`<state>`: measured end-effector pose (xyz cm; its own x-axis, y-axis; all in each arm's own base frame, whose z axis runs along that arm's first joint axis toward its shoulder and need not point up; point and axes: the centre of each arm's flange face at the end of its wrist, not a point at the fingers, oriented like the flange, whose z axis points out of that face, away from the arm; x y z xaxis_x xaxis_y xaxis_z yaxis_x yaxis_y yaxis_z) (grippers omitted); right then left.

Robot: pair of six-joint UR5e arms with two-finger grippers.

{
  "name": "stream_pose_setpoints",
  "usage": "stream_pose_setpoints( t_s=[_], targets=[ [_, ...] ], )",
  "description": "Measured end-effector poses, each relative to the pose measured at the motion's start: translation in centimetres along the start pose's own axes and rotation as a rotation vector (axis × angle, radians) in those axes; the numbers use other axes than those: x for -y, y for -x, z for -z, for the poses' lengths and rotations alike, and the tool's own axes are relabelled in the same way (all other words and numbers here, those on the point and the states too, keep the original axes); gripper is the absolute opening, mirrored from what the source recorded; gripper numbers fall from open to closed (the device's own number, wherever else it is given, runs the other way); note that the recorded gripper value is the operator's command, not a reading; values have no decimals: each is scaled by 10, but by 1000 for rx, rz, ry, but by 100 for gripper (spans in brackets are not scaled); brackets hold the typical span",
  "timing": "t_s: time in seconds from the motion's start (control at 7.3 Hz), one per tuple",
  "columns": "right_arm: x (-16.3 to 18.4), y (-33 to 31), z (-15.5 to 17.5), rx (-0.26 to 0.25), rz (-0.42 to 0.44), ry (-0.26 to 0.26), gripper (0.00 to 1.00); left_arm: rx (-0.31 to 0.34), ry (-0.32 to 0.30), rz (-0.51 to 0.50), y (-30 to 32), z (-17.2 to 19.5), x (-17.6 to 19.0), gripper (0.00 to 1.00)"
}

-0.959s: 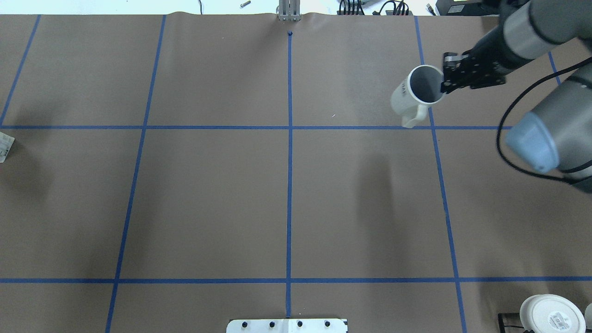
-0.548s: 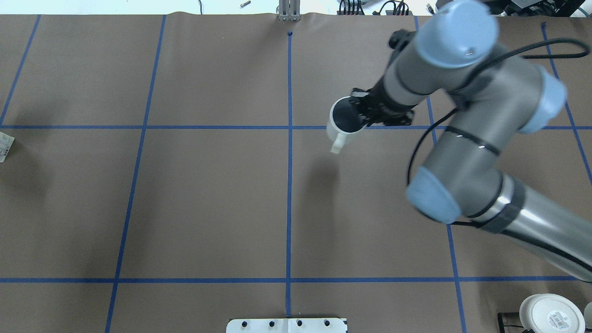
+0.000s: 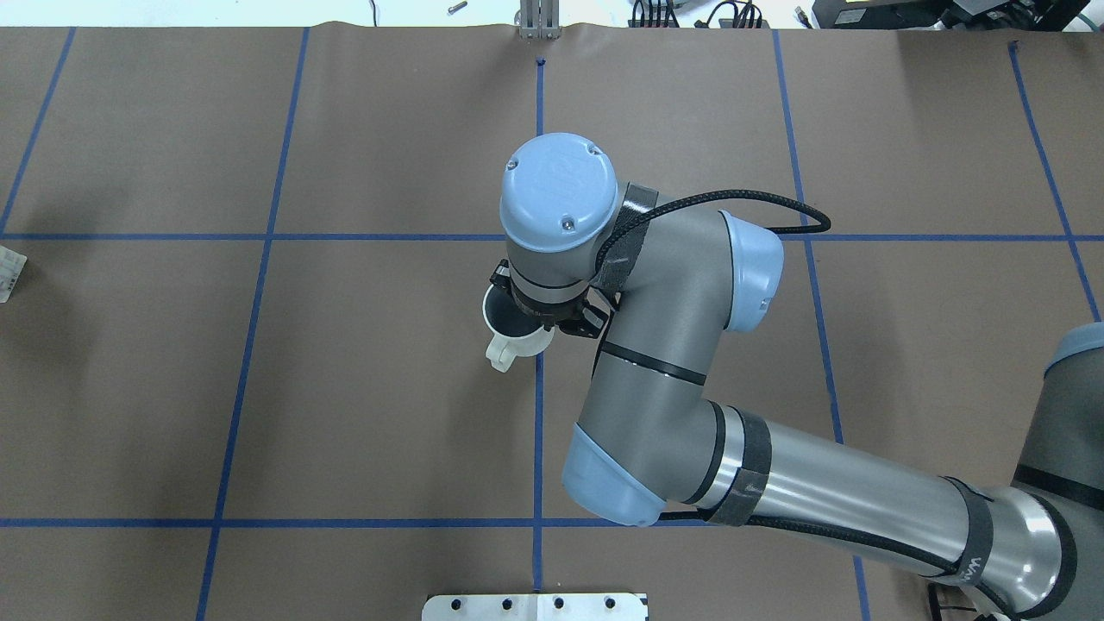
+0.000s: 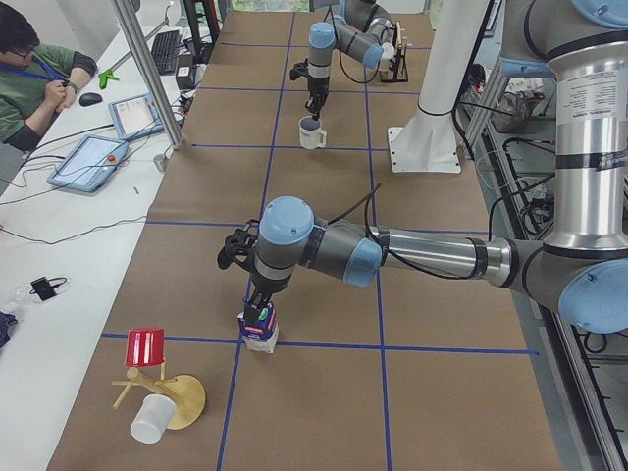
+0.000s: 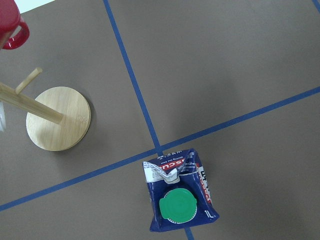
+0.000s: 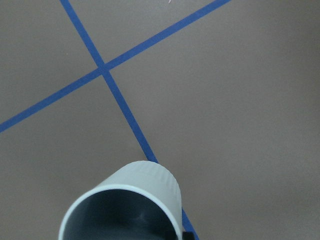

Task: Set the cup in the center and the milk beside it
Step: 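Lower the white mug onto the center grid crossing and open the right gripper, then lift the right gripper away from the mug and retract it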

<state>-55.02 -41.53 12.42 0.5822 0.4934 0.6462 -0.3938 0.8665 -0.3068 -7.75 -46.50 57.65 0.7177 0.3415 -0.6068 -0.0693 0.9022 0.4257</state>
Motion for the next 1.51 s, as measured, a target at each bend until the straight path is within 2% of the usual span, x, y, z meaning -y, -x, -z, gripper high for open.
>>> stream_pose_setpoints(
  t_s=[0.14, 0.27, 0.41, 0.55, 0.68, 0.96, 1.1, 1.23, 1.51],
  targets=[
    [-1, -1, -5, -1, 5, 0, 39, 0, 0, 1, 0, 0, 0, 99],
    [2, -2, -13, 14, 12, -7, 50, 0, 1, 3, 1, 0, -1, 99],
    [7, -2, -23, 38, 21, -22, 100, 0, 2, 3, 1, -1, -2, 99],
    [12, -1, -22, 61, 29, -33, 100, 0, 2, 4, 1, -1, -2, 99],
    [20, 2, -4, 80, 38, -40, 100, 0, 3, 5, 1, -1, -2, 99],
    [69, -7, 75, 89, 74, -32, 100, 0, 1, 0, 1, 0, -1, 99],
    [116, -26, 103, 82, 114, -42, 100, 0, -6, -8, -2, 2, 2, 99],
    [170, -60, 114, 59, 187, -55, 100, 1, -20, -22, -6, 7, 7, 99],
    [287, -184, 126, 0, 400, -49, 100, 6, -86, -30, -18, 20, 24, 97]
  ],
)
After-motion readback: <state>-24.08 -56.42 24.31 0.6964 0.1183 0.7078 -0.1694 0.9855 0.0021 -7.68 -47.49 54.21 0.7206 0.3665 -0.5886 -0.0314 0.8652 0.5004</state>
